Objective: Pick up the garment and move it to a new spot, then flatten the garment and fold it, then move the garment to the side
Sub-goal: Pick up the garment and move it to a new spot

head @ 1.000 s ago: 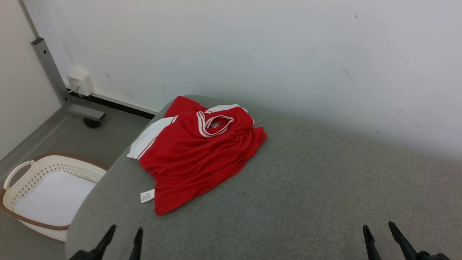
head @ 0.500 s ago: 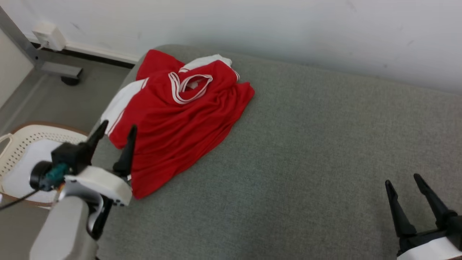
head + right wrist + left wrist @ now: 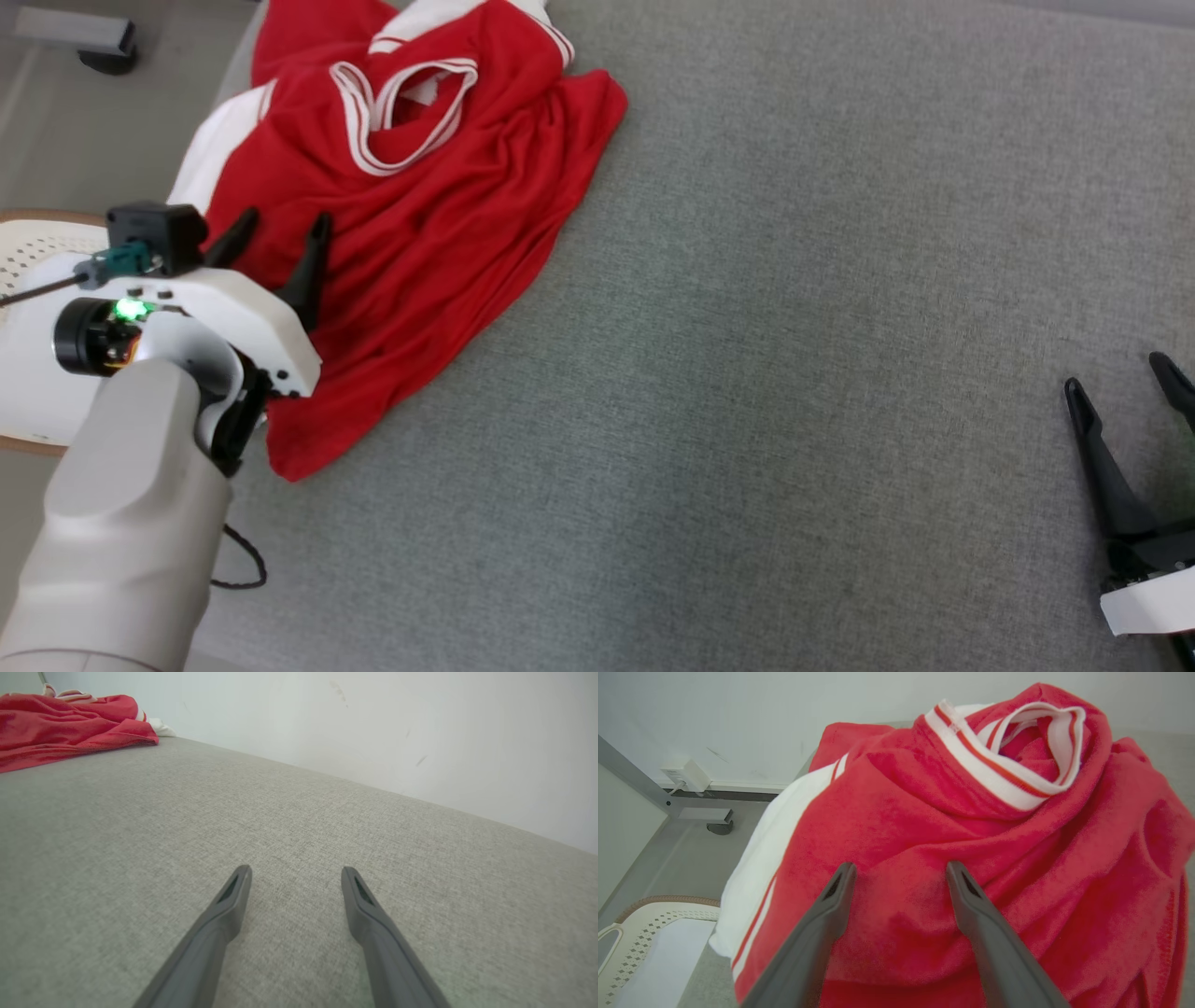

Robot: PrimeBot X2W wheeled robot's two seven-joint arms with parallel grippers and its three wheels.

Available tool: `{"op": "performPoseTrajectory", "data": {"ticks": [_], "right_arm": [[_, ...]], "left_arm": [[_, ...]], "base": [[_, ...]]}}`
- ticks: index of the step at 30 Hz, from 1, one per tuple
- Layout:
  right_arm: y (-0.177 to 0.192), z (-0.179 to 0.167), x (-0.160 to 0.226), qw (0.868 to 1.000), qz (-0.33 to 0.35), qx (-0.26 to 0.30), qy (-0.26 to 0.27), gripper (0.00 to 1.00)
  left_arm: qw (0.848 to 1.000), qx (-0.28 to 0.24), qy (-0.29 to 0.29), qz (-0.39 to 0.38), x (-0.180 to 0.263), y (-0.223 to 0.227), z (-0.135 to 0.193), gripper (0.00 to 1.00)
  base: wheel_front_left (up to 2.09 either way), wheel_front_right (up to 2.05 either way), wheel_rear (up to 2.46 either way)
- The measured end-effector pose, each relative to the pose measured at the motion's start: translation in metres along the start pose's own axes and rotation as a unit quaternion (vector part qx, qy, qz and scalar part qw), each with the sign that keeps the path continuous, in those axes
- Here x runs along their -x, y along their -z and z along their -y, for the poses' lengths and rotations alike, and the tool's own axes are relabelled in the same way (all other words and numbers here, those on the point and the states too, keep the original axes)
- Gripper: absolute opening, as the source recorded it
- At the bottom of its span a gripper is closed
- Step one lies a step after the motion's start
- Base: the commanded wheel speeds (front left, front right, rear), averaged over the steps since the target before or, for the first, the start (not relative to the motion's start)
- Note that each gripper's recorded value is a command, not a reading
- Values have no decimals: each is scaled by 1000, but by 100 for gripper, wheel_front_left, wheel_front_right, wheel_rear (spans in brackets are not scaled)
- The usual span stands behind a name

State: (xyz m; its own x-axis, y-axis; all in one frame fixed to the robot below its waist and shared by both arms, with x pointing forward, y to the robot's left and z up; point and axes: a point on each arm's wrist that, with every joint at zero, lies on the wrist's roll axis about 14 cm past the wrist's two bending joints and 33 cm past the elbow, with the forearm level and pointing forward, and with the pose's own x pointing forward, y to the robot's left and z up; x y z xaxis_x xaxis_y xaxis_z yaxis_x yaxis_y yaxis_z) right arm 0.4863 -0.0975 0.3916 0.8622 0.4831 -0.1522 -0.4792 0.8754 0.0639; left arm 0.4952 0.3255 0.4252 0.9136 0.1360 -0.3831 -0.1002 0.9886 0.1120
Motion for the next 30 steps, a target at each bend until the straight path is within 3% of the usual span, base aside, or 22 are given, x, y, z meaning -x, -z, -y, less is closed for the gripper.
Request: {"op": "performPoseTrajectory", "data": {"ticks": [10,11,19,30], "right_arm": [[-1,9,0,1000,-2,1,7,100],[-2,11,1,1000,-1,2,10,100],[-10,12,12,1000,3,-1,25,100],[-37,-10,39,999,34,-23,35,100]], "left_arm": [[998,2,4,-69,-23,36,15,100],[997,4,4,-73,-23,38,16,0],[999,21,3,-46,-16,22,16,0],[991,0,-22,130,19,-105,-28,0]], "base": [[0,0,0],[0,0,0],[0,0,0],[0,0,0]]}}
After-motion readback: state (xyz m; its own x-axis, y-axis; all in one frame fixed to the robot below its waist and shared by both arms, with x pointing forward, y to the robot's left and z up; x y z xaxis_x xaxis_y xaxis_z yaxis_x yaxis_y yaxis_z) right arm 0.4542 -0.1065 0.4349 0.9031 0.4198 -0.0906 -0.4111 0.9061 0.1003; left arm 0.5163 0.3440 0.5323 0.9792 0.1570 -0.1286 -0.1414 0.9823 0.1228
